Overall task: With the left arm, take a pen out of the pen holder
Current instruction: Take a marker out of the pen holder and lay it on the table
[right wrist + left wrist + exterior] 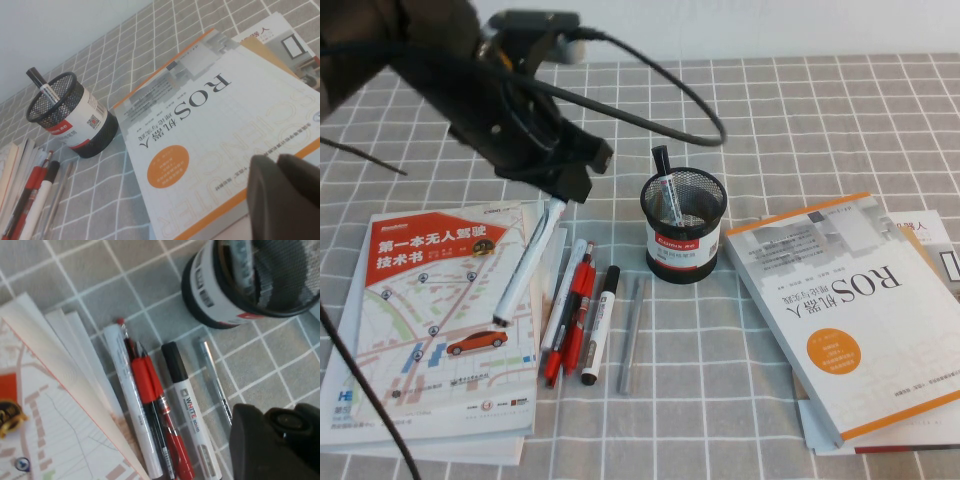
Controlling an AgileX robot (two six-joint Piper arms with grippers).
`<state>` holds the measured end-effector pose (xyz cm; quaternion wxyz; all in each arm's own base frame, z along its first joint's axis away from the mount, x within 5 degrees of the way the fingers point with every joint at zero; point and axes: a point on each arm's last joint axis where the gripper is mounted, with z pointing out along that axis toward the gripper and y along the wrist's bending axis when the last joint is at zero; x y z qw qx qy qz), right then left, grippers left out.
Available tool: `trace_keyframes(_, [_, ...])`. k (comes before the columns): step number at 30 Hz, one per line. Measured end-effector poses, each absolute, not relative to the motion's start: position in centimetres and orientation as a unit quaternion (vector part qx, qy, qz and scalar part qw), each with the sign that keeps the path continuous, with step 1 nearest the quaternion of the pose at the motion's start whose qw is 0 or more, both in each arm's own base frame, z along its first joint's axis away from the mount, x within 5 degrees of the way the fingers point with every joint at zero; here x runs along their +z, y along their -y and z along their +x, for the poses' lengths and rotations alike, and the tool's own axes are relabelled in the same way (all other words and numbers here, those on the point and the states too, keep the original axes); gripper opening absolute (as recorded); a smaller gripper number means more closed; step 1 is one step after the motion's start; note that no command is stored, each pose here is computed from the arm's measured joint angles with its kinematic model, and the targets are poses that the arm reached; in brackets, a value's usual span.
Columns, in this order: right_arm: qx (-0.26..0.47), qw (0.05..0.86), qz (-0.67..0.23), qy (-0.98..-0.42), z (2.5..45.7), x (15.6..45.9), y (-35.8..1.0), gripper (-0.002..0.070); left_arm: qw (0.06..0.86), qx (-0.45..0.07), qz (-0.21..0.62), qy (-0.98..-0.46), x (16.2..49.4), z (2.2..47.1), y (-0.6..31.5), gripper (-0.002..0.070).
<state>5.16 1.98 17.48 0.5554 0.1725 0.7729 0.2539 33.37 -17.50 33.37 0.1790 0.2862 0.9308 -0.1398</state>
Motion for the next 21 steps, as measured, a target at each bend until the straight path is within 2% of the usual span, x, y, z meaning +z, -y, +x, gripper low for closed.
trace_keyframes(4, [0.254,0.555,0.172,-0.773,5.2,17.5,-2.0,-0.0013,0.167,-0.172,0.229,-0.943,31.0,34.3,15.5,0.0113])
trace_keyframes(8, [0.254,0.555,0.172,-0.773,5.2,17.5,-2.0,-0.0013,0.176,-0.177,0.183,-0.951,29.6,35.7,13.5,0.0113])
trace_keyframes(21, [0.254,0.555,0.172,-0.773,5.2,17.5,-2.0,-0.0013,0.131,-0.237,0.096,-0.958,21.2,39.8,15.2,0.0113])
